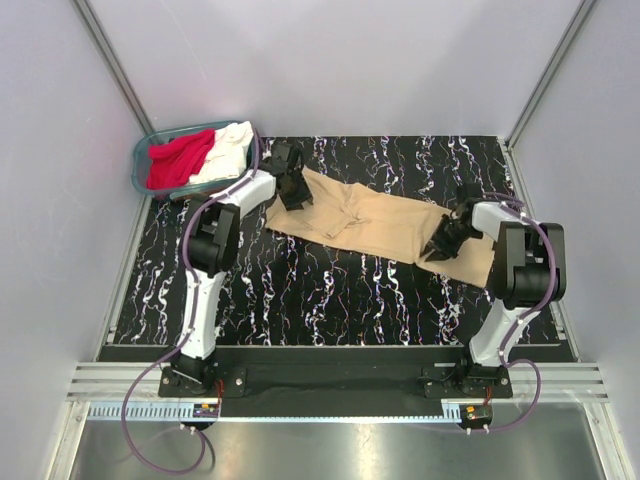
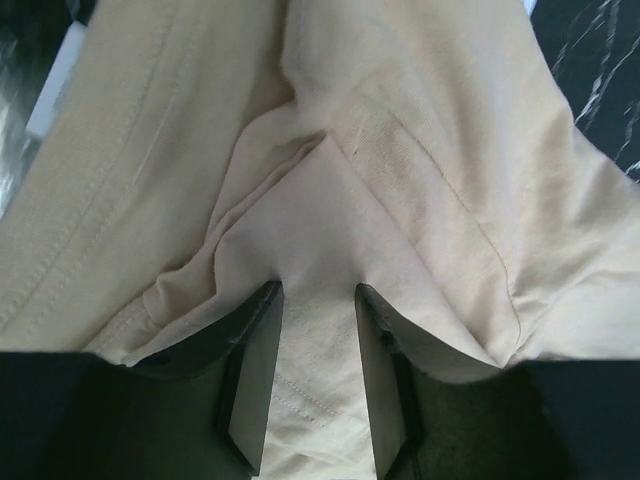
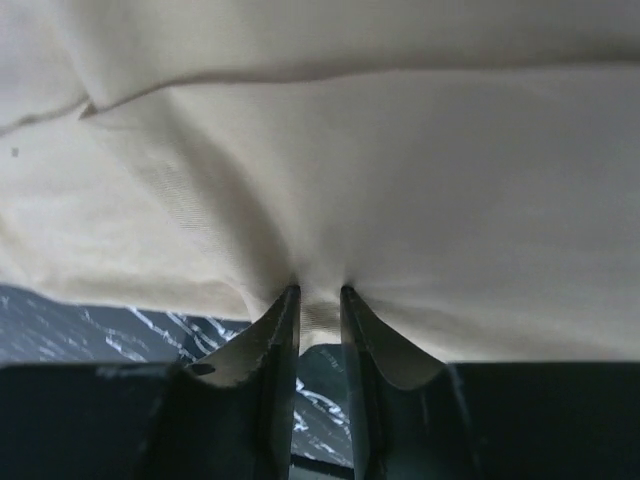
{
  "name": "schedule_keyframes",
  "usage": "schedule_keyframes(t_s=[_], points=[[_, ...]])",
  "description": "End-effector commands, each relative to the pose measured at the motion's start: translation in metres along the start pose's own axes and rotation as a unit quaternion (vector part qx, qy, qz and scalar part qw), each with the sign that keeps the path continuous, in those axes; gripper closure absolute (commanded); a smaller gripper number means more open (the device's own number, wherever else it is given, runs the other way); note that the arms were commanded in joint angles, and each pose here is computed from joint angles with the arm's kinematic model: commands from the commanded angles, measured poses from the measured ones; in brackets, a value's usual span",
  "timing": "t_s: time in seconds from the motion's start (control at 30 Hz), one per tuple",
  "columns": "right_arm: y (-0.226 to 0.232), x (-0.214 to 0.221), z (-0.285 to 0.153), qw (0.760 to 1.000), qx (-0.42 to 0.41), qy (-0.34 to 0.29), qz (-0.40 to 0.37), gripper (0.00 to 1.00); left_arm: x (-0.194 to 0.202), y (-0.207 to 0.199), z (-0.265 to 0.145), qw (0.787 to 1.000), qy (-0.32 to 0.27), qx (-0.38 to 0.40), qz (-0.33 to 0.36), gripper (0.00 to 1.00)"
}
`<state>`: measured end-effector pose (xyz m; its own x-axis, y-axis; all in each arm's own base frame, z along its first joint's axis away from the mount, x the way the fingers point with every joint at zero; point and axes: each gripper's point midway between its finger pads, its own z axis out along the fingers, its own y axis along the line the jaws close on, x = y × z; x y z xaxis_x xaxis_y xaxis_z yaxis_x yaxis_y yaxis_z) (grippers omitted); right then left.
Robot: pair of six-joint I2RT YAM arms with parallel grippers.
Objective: Fold and stack the t-shirts
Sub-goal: Fold the tshirt
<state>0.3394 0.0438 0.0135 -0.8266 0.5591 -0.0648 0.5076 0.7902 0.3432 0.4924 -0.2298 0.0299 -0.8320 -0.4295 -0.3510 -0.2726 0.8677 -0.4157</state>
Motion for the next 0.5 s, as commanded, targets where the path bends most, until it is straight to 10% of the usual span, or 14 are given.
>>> schedule_keyframes(t_s=[0.0, 0.47], points=[[0.014, 0.058, 0.012, 0.998, -0.006, 0.069, -0.005, 0.69, -0.021, -0.004, 0.018, 1.0, -0.017, 0.0, 0.021, 0.58], [0.101, 0.174, 0.016, 0.98, -0.099, 0.168, -0.025, 0.69, -0.098, -0.047, 0.079, 0.981, -0.058, 0.161, -0.086, 0.59]])
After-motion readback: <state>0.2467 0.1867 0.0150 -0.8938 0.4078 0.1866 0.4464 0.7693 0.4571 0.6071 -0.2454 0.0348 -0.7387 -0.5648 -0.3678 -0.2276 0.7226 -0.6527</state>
